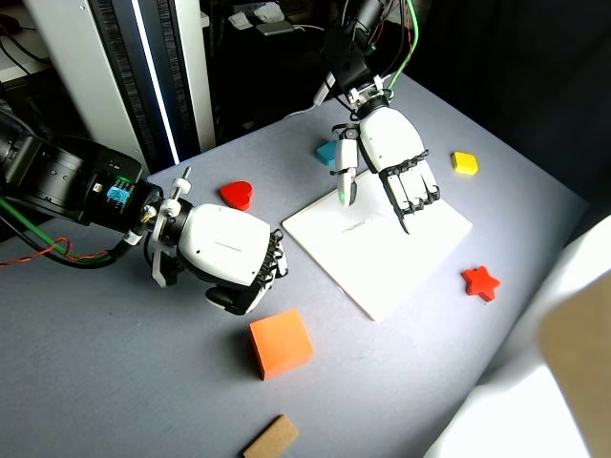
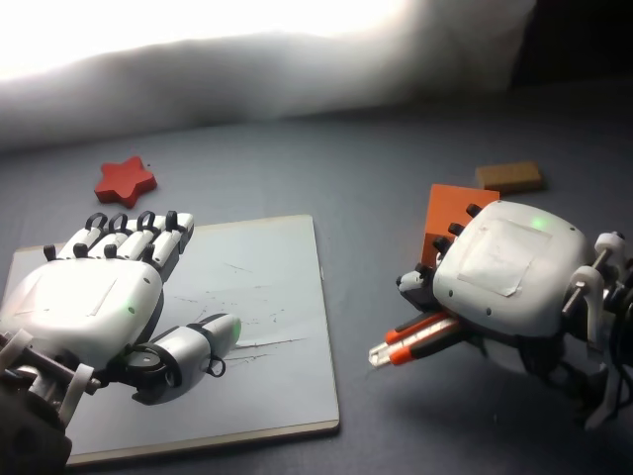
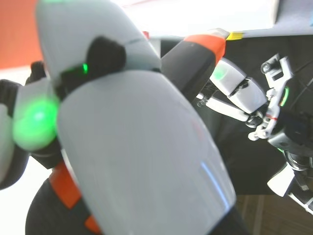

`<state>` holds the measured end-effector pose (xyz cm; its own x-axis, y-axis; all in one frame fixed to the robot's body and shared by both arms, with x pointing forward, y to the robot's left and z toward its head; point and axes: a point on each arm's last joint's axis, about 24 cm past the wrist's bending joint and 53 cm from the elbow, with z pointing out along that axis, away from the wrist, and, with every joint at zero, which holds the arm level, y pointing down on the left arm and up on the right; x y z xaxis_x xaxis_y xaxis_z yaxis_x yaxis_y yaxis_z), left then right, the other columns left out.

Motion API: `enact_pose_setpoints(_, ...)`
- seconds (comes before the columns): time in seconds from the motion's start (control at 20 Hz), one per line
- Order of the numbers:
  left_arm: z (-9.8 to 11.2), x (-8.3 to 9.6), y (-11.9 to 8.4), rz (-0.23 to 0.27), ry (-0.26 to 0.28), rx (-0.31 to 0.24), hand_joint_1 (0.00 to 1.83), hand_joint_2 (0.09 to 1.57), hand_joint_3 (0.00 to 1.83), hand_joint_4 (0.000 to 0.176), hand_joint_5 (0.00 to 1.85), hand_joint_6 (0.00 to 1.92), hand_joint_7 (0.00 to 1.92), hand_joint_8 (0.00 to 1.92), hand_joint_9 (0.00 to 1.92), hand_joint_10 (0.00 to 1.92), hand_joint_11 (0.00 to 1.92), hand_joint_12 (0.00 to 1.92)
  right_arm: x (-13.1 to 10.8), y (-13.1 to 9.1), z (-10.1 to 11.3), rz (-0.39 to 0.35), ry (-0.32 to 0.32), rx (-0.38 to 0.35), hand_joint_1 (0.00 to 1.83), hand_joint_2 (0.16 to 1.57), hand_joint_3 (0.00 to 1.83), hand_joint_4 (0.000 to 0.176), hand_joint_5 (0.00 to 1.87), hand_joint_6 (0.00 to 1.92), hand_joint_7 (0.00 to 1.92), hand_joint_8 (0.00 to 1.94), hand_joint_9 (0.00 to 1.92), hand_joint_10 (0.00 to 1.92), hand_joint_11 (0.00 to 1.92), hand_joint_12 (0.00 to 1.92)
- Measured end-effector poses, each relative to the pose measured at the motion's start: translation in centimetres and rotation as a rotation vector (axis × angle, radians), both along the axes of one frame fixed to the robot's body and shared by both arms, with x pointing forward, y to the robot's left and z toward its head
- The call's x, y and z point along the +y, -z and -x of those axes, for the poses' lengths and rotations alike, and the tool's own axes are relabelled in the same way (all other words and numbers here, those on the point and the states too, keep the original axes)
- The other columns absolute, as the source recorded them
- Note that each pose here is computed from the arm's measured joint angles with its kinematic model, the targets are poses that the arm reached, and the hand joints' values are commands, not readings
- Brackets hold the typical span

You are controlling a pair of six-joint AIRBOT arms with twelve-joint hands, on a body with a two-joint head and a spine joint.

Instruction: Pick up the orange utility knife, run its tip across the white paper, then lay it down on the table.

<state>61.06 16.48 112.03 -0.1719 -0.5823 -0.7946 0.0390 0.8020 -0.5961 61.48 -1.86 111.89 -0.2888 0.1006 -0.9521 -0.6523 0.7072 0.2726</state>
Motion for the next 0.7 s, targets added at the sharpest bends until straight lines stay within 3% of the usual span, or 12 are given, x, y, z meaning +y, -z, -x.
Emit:
enact_pose_setpoints(0.05, 0.1, 0.0, 0.1, -0.001, 0.0, 0.0, 0.06, 1.3, 0.0, 0.0, 0.0, 0.0, 0.07, 0.0, 0.1, 0.0, 0.0, 0.52, -0.1, 0.2, 0.0, 0.002, 0.002, -0.001, 1.17, 1.37, 0.0, 0.0, 0.7, 1.31, 0.81, 1.81, 1.16, 1.92, 1.09, 1.92)
enact_pose_setpoints(0.1, 0.2, -0.1, 0.1, -0.001, 0.002, 0.003, 0.05, 1.3, 0.0, 0.0, 0.0, 0.0, 0.08, 0.0, 0.11, 0.0, 0.0, 0.52, -0.2, 0.4, 0.1, 0.005, 0.003, 0.0, 1.19, 1.37, 0.0, 0.0, 0.67, 1.3, 0.76, 1.73, 1.07, 1.92, 0.95, 1.92)
enact_pose_setpoints(0.15, 0.4, -0.2, 0.2, 0.002, 0.003, 0.007, 0.05, 1.3, 0.0, 0.0, 0.0, 0.0, 0.08, 0.0, 0.1, 0.0, 0.0, 0.52, -0.3, 0.6, 0.3, 0.011, 0.001, 0.003, 1.17, 1.36, 0.0, 0.0, 0.62, 1.4, 0.78, 1.6, 0.81, 1.89, 0.69, 1.92)
enact_pose_setpoints(0.2, 0.5, -0.2, 0.2, 0.002, 0.005, 0.007, 0.05, 1.31, 0.0, 0.0, 0.01, 0.0, 0.08, 0.0, 0.1, 0.0, 0.0, 0.5, -0.2, 0.9, 0.5, 0.016, -0.001, 0.01, 1.15, 1.32, 0.0, 0.0, 0.57, 1.51, 0.78, 1.48, 0.61, 1.71, 0.5, 1.92)
enact_pose_setpoints(0.25, 0.5, -0.2, 0.2, 0.002, 0.002, 0.006, 0.05, 1.3, 0.0, 0.0, 0.01, 0.0, 0.08, 0.0, 0.1, 0.0, 0.0, 0.49, -0.1, 0.9, 0.8, 0.016, -0.007, 0.011, 1.19, 1.18, 0.0, 0.0, 0.42, 1.28, 0.6, 1.31, 0.51, 1.58, 0.39, 1.92)
enact_pose_setpoints(0.3, 0.5, -0.2, 0.2, 0.003, 0.001, 0.005, 0.07, 1.3, 0.0, 0.0, 0.0, 0.0, 0.07, 0.0, 0.1, 0.0, 0.0, 0.49, 0.1, 0.8, 1.0, 0.016, -0.013, 0.01, 1.05, 1.19, 0.0, 0.0, 0.26, 1.03, 0.41, 1.08, 0.36, 1.43, 0.23, 1.91)
enact_pose_setpoints(0.35, 0.6, -0.3, 0.1, 0.005, 0.001, 0.004, 0.1, 1.3, 0.0, 0.0, 0.0, 0.0, 0.06, 0.0, 0.09, 0.0, 0.0, 0.49, 0.3, 0.8, 1.2, 0.017, -0.018, 0.006, 0.95, 1.2, 0.0, 0.0, 0.19, 0.72, 0.32, 0.71, 0.24, 1.16, 0.05, 1.79)
enact_pose_setpoints(0.45, 0.6, -0.3, 0.1, 0.006, 0.002, 0.003, 0.08, 1.3, 0.0, 0.0, 0.0, 0.0, 0.07, 0.0, 0.1, 0.0, 0.0, 0.49, 0.6, 0.7, 1.5, 0.014, -0.026, 0.01, 0.79, 1.17, 0.0, 0.0, 0.11, 0.29, 0.25, 0.17, 0.17, 0.64, 0.0, 1.43)
enact_pose_setpoints(0.5, 0.6, -0.3, 0.1, 0.006, 0.0, 0.004, 0.09, 1.3, 0.0, 0.0, 0.0, 0.0, 0.08, 0.0, 0.1, 0.0, 0.0, 0.5, 0.7, 0.7, 1.8, 0.014, -0.031, 0.008, 0.77, 1.14, 0.0, 0.0, 0.09, 0.16, 0.23, 0.06, 0.18, 0.44, 0.0, 1.26)
enact_pose_setpoints(0.65, 0.7, -0.4, 0.1, 0.008, 0.003, 0.004, 0.09, 1.29, 0.0, 0.0, 0.02, 0.0, 0.1, 0.0, 0.12, 0.01, 0.0, 0.56, 1.1, 0.5, 2.4, 0.012, -0.043, 0.005, 0.65, 1.07, 0.0, 0.0, 0.0, 0.0, 0.01, 0.0, 0.03, 0.11, 0.0, 0.34)
enact_pose_setpoints(0.7, 0.7, -0.4, 0.0, 0.008, 0.003, 0.003, 0.07, 1.3, 0.0, 0.0, 0.02, 0.0, 0.1, 0.0, 0.12, 0.01, 0.0, 0.56, 1.1, 0.3, 2.4, 0.011, -0.043, 0.004, 0.6, 1.07, 0.0, 0.0, 0.0, 0.0, 0.0, 0.0, 0.01, 0.07, 0.0, 0.19)
